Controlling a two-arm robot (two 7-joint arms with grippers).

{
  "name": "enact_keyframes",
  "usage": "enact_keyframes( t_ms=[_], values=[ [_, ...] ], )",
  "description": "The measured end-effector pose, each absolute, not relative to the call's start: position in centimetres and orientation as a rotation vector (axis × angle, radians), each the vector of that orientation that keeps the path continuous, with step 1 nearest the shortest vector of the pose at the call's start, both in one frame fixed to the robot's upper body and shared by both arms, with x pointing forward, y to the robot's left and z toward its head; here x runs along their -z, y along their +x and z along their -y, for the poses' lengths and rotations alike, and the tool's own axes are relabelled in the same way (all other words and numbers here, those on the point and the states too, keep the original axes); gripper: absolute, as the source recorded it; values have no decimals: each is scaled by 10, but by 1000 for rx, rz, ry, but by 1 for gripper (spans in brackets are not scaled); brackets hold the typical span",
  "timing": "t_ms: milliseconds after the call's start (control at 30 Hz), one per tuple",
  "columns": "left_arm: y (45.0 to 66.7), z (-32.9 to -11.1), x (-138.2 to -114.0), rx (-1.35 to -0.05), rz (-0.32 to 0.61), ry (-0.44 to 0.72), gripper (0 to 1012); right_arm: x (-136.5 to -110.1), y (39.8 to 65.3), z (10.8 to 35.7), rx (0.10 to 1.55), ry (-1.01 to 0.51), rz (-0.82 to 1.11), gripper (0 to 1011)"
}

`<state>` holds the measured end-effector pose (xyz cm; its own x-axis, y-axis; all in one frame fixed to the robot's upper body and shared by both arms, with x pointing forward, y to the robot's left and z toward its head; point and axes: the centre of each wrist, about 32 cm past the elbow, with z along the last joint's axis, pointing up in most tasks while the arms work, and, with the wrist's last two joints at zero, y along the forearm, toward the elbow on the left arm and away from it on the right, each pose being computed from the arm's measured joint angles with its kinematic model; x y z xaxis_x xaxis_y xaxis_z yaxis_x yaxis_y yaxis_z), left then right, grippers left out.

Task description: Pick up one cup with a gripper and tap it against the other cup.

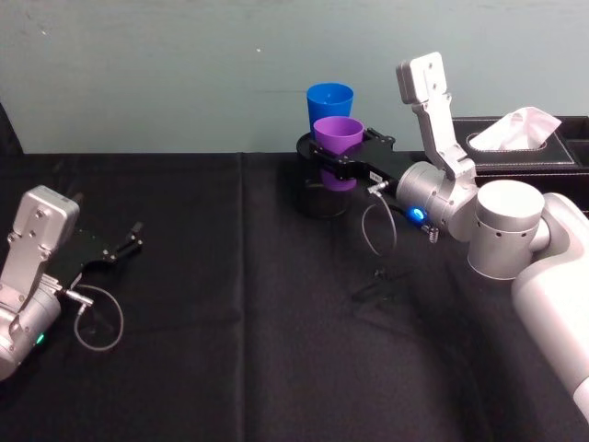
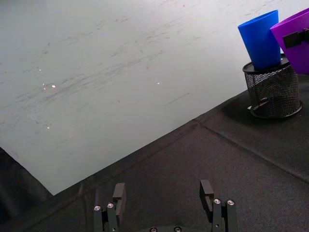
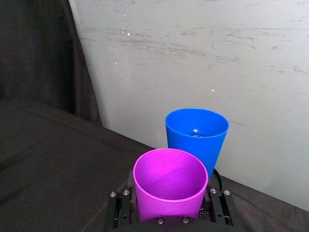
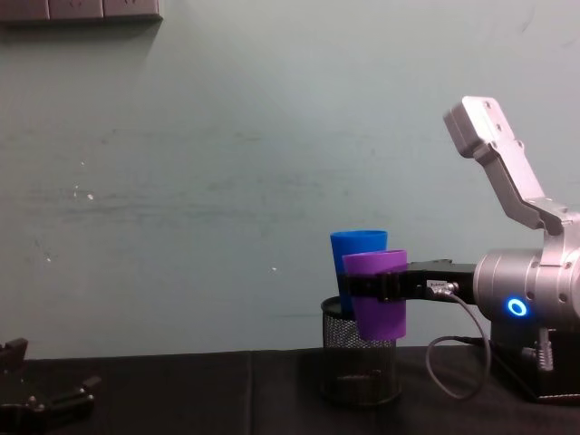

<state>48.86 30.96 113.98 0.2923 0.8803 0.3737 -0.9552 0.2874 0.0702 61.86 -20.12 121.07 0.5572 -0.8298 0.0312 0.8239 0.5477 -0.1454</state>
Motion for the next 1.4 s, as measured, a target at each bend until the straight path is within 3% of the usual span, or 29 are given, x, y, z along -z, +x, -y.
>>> enact_keyframes(
  t_ms=[1400],
  values=[
    [489, -310, -1140, -1248, 285, 304, 1000, -1211, 619, 201, 980, -149, -43, 735]
  ],
)
